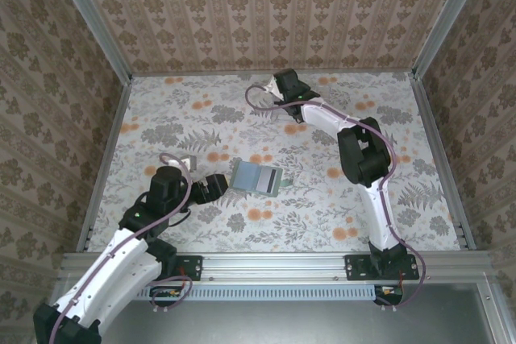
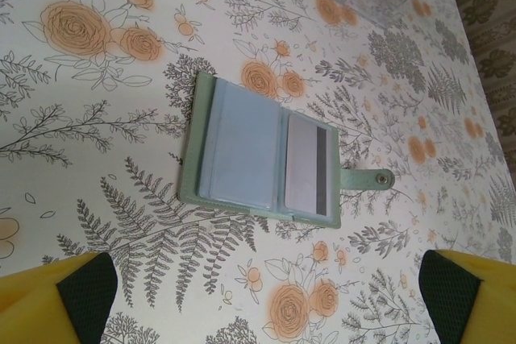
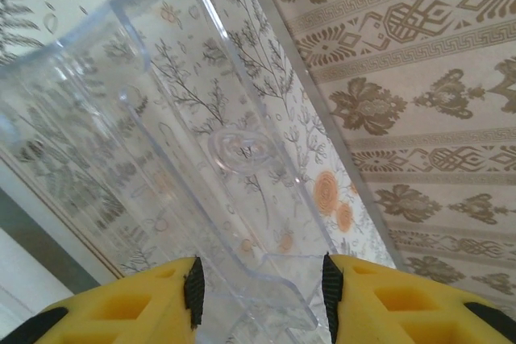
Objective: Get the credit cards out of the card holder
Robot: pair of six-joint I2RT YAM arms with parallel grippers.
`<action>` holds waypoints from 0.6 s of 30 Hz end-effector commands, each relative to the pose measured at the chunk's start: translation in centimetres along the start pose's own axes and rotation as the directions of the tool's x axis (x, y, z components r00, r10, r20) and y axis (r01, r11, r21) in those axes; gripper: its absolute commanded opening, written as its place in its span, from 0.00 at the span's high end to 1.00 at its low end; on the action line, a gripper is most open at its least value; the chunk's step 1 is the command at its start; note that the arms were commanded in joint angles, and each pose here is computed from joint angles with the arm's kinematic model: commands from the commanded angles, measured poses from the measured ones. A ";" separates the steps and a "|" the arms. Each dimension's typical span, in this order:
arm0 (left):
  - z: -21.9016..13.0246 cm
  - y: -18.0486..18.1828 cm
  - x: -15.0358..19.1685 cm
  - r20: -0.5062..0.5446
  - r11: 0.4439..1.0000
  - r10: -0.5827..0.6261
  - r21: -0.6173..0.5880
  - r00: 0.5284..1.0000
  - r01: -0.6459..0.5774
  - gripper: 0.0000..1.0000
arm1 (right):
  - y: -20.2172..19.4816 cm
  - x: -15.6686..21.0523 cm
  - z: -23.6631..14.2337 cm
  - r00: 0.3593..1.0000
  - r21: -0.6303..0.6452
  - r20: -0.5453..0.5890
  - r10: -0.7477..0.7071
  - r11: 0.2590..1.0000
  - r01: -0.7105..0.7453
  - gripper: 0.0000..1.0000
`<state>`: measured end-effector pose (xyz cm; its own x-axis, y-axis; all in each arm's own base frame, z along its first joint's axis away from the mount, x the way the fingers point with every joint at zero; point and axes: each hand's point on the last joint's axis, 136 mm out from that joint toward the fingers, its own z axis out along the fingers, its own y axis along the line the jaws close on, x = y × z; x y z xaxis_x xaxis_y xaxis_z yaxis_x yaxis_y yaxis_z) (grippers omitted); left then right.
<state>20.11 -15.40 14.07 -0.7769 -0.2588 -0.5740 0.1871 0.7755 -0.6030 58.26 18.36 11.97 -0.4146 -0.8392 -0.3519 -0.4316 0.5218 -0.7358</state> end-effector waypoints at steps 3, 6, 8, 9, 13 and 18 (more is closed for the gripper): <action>0.0 -0.6 -1.1 0.026 1.000 0.008 0.015 1.000 -0.008 0.00 | -1.6 -1.2 -3.5 0.994 -0.048 0.071 0.087 0.995 -0.084 0.52; 0.0 -0.7 -1.1 0.024 1.000 0.008 0.019 1.000 -0.008 0.00 | -2.2 -0.9 -4.2 0.991 -0.030 0.073 0.112 0.993 -0.110 0.52; 0.0 -0.7 -1.1 0.022 1.000 0.008 0.020 1.000 -0.009 0.00 | -2.8 -0.6 -4.5 0.989 -0.003 0.075 0.130 0.992 -0.130 0.52; 0.0 -0.8 -1.1 0.022 1.000 0.008 0.022 1.000 -0.008 0.00 | -2.9 -0.5 -4.8 0.987 0.000 0.079 0.137 0.990 -0.138 0.51; 0.1 -0.8 -1.2 0.022 1.000 0.009 0.024 1.000 -0.009 0.00 | -3.5 -0.4 -6.3 0.966 -0.016 0.102 0.239 0.971 -0.239 0.51; 0.6 -1.0 -1.0 0.003 0.999 0.002 0.034 1.000 -0.002 0.00 | -4.2 0.0 -9.7 0.867 -0.093 0.128 0.481 0.876 -0.473 0.51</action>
<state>20.53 -15.71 13.48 -0.7901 -0.2523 -0.5586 0.1773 0.7784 -0.6022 53.66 17.45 16.72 -0.4650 -0.6678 -0.5812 -0.3387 0.7407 -0.5802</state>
